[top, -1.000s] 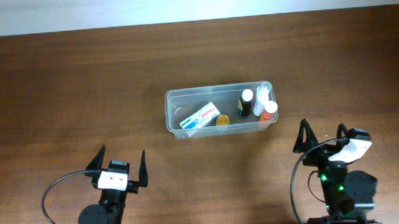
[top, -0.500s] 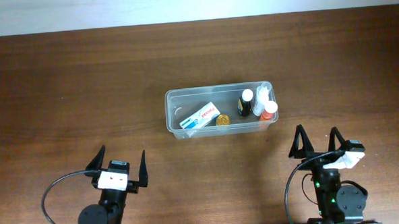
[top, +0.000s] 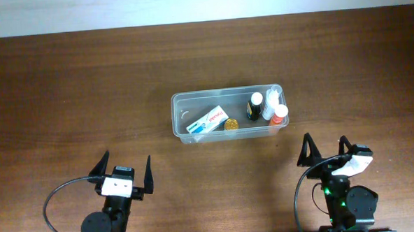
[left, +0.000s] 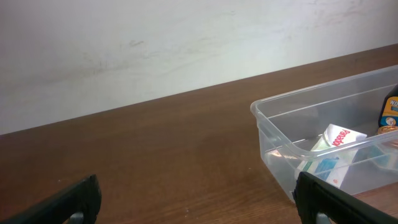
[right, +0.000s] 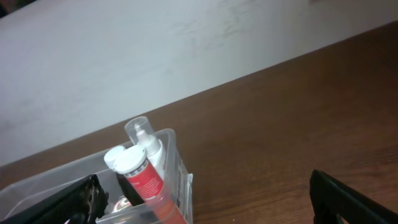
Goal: Pack container
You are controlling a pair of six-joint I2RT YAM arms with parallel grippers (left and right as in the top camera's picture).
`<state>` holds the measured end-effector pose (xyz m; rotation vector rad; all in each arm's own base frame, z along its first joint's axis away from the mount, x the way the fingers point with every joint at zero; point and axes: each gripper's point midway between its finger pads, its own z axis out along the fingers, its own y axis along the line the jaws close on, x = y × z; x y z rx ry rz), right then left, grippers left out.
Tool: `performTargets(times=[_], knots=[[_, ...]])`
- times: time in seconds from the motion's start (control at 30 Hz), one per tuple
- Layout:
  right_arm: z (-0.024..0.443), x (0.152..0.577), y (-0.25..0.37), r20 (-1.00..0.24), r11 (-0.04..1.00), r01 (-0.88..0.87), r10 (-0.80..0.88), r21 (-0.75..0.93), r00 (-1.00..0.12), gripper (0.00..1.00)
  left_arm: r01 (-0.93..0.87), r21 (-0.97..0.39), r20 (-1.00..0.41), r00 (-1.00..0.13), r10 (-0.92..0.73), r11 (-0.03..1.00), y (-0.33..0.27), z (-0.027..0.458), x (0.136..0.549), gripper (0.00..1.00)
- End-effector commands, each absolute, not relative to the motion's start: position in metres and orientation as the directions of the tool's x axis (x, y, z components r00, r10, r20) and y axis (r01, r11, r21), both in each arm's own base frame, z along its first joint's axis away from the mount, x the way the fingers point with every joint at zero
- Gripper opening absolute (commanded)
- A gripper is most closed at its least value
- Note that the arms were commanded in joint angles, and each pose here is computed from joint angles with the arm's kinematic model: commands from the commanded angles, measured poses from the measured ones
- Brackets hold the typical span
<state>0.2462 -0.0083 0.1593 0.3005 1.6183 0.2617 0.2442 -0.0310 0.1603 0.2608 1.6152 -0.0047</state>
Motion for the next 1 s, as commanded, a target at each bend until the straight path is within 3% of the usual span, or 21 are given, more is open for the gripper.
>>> performTargets(times=[0.0, 0.13, 0.97], knots=[[0.158, 0.246, 0.003, -0.971, 0.973, -0.014, 0.228, 0.230, -0.076, 0.98, 0.169, 0.168, -0.984, -0.035, 0.177, 0.971, -0.030, 0.160, 0.244, 1.00], [0.158, 0.246, 0.014, -0.988, 0.989, -0.068, 0.129, 0.135, -0.080, 0.98, 0.169, 0.168, -0.984, -0.035, 0.177, 0.971, -0.030, 0.160, 0.244, 0.99], [0.158, 0.245, 0.016, -0.987, 0.987, -0.078, 0.136, 0.143, -0.081, 0.98, 0.169, 0.168, -0.984, -0.035, 0.177, 0.971, -0.030, 0.160, 0.244, 0.99]])
